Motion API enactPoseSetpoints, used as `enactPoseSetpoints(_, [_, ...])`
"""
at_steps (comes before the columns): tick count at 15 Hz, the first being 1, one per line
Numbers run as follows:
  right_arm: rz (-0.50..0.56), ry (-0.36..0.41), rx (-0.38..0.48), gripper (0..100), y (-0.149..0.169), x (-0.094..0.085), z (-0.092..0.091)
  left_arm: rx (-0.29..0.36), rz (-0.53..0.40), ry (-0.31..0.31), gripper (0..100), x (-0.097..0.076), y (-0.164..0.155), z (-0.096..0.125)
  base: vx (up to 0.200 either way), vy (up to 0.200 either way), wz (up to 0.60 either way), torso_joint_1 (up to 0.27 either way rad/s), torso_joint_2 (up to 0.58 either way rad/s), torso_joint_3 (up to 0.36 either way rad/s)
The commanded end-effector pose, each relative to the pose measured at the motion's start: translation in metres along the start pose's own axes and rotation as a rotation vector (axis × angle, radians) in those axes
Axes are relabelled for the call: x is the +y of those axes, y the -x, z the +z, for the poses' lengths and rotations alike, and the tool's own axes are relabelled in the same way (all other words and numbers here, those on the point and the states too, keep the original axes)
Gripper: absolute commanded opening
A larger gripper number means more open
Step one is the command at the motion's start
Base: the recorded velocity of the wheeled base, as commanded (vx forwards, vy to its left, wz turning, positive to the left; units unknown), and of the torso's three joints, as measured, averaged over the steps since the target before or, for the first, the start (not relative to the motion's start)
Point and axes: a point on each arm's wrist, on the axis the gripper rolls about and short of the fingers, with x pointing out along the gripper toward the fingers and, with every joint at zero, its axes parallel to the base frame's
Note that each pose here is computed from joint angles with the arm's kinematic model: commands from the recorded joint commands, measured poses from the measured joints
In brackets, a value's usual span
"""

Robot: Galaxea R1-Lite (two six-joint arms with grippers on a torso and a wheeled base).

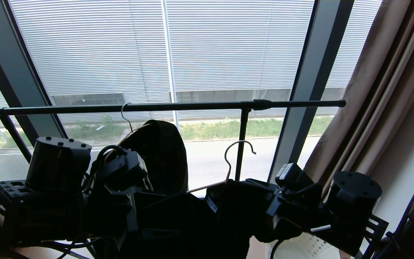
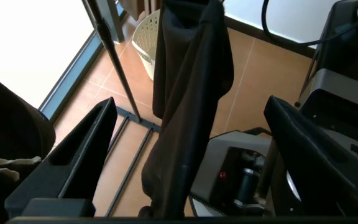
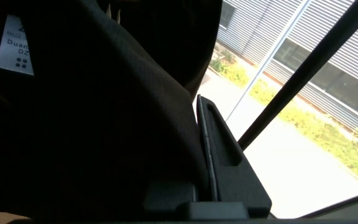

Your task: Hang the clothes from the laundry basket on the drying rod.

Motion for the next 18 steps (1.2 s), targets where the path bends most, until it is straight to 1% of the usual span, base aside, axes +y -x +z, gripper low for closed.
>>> enactPoseSetpoints(1, [-0.001, 0.002, -0.013, 0, 0.002, 0.000, 0.004, 0.000, 0.000, 0.001, 0, -0.002, -0.001, -0.006, 0.000, 0.000, 0.00, 0.000, 0.00, 0.000])
enactPoseSetpoints(4, [0.001, 0.000, -0.011, 0, 0.002, 0.000, 0.003, -0.030, 0.017, -0.009, 0, -0.002, 0.000, -0.014, 0.000, 0.000, 0.00, 0.000, 0.00, 0.000])
enactPoseSetpoints(8, [0.003, 0.002, -0.019, 0, 0.003, 0.000, 0.006, -0.035, 0.019, -0.012, 0, -0.002, 0.000, -0.014, 0.000, 0.000, 0.00, 0.000, 0.00, 0.000])
enactPoseSetpoints(12, [0.005, 0.000, -0.002, 0, 0.004, 0.000, 0.003, -0.044, 0.030, -0.011, 0, -0.004, 0.005, -0.016, 0.000, 0.000, 0.00, 0.000, 0.00, 0.000])
enactPoseSetpoints(13, [0.008, 0.000, 0.005, 100, 0.006, 0.001, 0.001, -0.046, 0.036, -0.008, 0, -0.003, 0.006, -0.016, 0.000, 0.000, 0.00, 0.000, 0.00, 0.000])
enactPoseSetpoints(15, [0.029, -0.001, -0.002, 100, 0.008, 0.000, 0.001, -0.061, 0.053, -0.008, 0, -0.004, 0.013, -0.016, 0.000, 0.000, 0.00, 0.000, 0.00, 0.000])
enactPoseSetpoints(17, [0.028, -0.001, -0.027, 100, 0.015, -0.010, 0.006, -0.069, 0.075, 0.000, 0, -0.006, 0.022, -0.021, 0.000, 0.000, 0.00, 0.000, 0.00, 0.000])
enactPoseSetpoints(18, [0.028, -0.001, -0.028, 100, 0.015, -0.011, 0.006, -0.071, 0.082, 0.004, 0, -0.006, 0.025, -0.023, 0.000, 0.000, 0.00, 0.000, 0.00, 0.000])
